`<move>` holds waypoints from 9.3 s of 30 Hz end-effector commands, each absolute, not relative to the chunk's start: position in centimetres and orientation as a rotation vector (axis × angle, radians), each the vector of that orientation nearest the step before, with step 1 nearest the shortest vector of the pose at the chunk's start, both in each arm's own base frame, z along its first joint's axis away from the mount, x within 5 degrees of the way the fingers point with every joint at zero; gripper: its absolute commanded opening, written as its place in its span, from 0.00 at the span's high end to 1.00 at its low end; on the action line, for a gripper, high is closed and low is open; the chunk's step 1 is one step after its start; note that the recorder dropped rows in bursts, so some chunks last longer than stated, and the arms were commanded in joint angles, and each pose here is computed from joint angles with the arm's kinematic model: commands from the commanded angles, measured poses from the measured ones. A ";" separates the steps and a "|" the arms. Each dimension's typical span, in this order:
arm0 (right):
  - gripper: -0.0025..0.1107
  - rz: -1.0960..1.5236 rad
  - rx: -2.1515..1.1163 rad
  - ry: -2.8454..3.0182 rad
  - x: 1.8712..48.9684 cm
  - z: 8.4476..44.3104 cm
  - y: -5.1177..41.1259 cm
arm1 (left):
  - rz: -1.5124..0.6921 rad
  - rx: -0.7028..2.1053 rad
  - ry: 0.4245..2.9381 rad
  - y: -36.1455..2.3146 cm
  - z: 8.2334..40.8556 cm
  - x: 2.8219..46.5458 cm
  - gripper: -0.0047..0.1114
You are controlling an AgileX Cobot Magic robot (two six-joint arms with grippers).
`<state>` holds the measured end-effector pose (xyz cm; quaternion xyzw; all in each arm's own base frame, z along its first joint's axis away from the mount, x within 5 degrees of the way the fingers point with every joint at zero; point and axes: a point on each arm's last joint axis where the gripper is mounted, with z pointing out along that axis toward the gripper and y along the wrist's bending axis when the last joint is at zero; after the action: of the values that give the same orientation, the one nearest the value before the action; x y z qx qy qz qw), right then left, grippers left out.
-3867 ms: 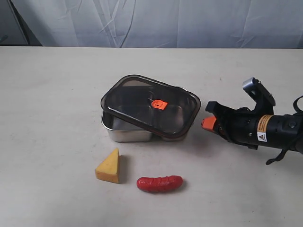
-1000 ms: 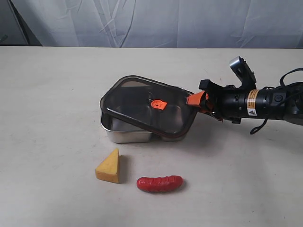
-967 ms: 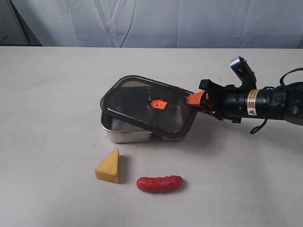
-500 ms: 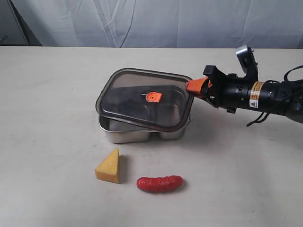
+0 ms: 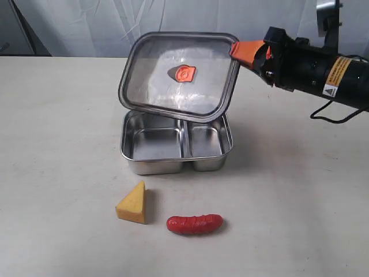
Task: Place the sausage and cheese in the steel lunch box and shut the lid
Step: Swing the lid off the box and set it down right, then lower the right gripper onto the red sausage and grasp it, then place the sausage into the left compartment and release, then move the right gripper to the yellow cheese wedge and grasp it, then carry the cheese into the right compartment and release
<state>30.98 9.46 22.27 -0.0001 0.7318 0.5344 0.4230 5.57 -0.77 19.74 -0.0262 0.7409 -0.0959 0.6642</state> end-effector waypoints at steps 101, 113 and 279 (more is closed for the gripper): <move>0.99 0.236 -1.316 2.410 18.7 17.0 21.3 | -0.215 -0.061 1.663 -0.7 19.7 5.6 0.96; 0.35 0.365 -1.096 2.514 20.2 16.1 23.6 | -0.215 -0.061 1.663 -0.7 19.7 5.6 0.96; 0.84 0.011 -0.566 2.651 33.1 15.2 21.3 | -0.215 -0.061 1.664 -0.7 19.7 5.6 0.96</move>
<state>33.02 21.55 15.16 -0.2053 0.9539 0.0089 0.2186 5.57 -0.77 19.74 -0.0262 0.7409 -0.0959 0.6642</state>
